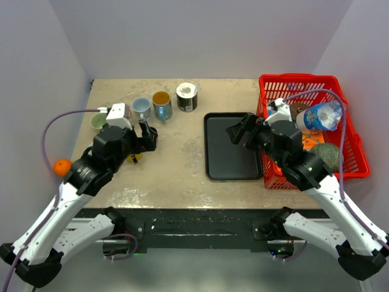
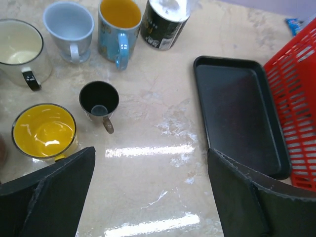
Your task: Turn the mug right side up
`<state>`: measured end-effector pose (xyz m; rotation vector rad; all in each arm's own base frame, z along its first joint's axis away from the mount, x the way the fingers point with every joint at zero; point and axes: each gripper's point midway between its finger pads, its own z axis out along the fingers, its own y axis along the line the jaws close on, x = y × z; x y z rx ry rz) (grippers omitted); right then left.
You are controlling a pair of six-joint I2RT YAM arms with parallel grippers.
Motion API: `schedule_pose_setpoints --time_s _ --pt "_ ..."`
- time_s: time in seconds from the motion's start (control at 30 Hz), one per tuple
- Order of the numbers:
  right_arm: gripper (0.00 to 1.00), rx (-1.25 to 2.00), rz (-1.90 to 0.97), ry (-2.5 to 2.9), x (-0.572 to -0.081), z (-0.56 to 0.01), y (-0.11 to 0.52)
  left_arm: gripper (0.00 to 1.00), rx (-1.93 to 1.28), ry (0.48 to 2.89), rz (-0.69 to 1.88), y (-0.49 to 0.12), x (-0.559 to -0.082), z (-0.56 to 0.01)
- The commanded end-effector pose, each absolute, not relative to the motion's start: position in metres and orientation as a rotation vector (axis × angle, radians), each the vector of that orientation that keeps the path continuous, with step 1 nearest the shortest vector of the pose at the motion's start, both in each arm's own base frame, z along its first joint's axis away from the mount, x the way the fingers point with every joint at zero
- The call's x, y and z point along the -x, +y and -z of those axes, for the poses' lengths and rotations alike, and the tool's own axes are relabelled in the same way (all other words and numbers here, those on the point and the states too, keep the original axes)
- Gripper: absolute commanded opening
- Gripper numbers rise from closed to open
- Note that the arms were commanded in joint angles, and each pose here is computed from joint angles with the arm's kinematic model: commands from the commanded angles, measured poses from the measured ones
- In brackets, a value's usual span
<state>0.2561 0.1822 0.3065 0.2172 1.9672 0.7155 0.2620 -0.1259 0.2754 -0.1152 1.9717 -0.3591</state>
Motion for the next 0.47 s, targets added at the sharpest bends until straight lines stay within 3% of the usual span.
schedule_pose_setpoints --time_s 0.0,0.43 --pt "0.99 -0.213 -0.588 1.905 -0.244 -0.336 0.146 0.99 0.047 1.988 0.366 -0.108 -0.225 -0.301" --pt "0.99 -0.255 -0.601 1.822 -0.230 -0.369 0.127 0.99 0.079 1.920 0.337 -0.072 -0.189 -0.325"
